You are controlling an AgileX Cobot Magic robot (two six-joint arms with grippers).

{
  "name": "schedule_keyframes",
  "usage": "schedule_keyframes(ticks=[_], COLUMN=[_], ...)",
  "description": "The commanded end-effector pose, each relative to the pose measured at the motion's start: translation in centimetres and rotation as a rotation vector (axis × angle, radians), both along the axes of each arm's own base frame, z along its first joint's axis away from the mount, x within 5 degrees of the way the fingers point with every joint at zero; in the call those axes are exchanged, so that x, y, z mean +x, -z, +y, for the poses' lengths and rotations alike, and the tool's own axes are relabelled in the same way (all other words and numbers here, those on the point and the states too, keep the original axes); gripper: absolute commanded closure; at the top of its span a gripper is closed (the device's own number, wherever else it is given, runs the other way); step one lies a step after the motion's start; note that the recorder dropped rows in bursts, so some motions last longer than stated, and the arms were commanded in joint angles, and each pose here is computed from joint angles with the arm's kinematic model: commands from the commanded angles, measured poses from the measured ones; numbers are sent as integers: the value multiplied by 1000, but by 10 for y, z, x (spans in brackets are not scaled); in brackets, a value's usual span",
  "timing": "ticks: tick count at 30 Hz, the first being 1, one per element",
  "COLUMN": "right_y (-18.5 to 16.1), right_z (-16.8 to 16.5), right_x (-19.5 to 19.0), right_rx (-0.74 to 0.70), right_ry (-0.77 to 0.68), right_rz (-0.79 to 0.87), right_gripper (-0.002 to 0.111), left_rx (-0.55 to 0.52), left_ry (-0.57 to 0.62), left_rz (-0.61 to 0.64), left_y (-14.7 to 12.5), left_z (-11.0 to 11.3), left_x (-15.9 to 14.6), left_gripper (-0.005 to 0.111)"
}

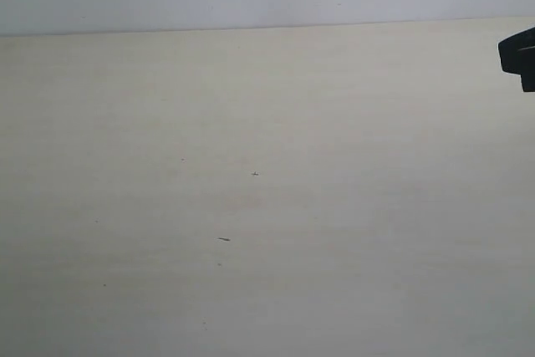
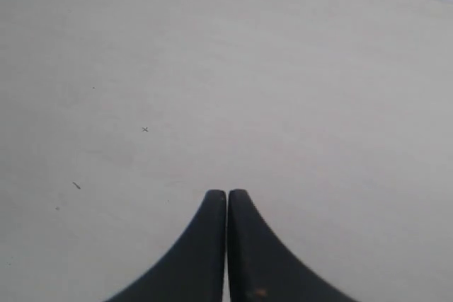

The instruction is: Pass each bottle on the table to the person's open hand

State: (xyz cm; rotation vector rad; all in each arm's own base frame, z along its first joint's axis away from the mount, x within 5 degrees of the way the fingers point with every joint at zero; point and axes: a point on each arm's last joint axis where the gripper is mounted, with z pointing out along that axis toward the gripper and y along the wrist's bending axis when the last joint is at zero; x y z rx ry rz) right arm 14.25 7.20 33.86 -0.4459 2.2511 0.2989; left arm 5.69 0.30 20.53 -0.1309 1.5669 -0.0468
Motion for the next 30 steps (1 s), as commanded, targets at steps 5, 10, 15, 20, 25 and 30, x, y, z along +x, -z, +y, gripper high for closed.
schedule_keyframes(ticks=[5,10,15,20,25,30], right_y=[-2,-5,-6,-7,-9,-22], right_z=[0,2,1,1,-1,-9], right_x=[0,6,5,3,0,-18], right_rx=[9,31,35,43,47,78], right_ry=[2,4,4,4,4,-1], right_rz=[-23,-74,-81,-87,-99,-178], right_gripper=[107,107,107,107,107,107], left_rx=[0,0,0,0,0,0], left_ry=[7,7,7,7,7,7], left_rz=[-5,-5,-5,-5,-5,-5], left_y=[0,0,0,0,0,0], left_z=[0,0,0,0,0,0], left_x=[-1,-1,-1,-1,-1,-1], left_gripper=[107,107,107,107,107,107])
